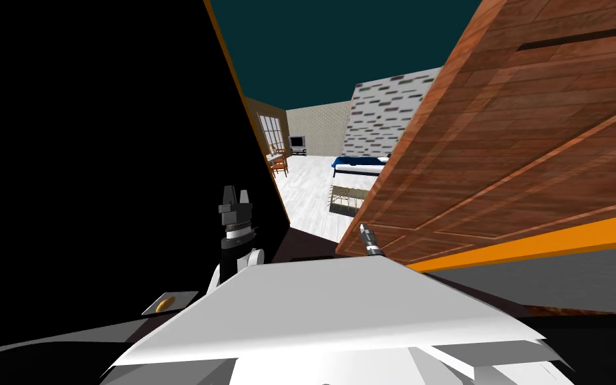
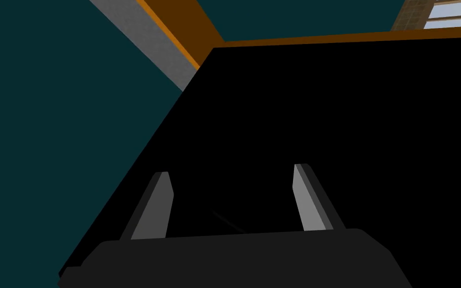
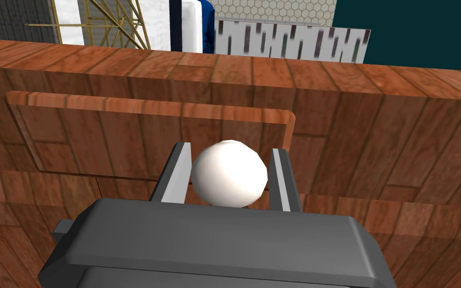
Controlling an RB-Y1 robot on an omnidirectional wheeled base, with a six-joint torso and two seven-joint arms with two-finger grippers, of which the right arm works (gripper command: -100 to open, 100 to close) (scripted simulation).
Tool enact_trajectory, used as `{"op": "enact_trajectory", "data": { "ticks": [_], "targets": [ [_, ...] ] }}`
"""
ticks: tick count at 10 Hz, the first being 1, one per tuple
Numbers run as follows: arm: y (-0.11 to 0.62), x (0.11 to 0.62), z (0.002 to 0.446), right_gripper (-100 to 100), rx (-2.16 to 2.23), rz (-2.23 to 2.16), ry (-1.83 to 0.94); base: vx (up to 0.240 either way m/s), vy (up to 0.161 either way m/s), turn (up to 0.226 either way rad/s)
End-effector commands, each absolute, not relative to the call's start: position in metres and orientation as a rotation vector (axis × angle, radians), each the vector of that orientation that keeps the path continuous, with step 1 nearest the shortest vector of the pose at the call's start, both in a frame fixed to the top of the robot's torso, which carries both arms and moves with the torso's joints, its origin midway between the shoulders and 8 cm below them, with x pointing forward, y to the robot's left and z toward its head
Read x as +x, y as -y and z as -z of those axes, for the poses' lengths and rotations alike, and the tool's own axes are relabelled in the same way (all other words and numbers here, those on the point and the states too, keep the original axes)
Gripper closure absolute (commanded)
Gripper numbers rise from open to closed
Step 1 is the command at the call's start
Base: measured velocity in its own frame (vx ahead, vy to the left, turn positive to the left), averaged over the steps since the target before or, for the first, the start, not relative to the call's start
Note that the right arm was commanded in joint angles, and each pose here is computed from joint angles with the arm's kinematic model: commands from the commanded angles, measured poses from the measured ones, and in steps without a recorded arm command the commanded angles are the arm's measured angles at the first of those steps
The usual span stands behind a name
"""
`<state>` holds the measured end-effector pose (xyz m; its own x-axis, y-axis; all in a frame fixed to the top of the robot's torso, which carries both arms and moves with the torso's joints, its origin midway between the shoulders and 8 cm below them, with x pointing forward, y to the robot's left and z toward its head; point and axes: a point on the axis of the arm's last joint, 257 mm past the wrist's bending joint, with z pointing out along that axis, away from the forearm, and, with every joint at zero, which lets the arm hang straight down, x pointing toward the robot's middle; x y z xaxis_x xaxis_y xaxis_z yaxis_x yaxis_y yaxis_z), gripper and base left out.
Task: Pull the door open
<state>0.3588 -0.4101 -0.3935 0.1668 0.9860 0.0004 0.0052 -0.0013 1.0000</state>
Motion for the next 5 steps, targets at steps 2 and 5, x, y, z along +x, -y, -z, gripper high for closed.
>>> {"op": "enact_trajectory", "data": {
  "ticks": [2, 5],
  "targets": [
    [0.409, 0.357, 0.393, 100, 1.284, -1.092, -1.096, -0.136, -0.010, 0.053],
    [0.405, 0.339, 0.394, 100, 1.262, -1.123, -1.129, -0.208, -0.038, 0.144]
  ]
}}
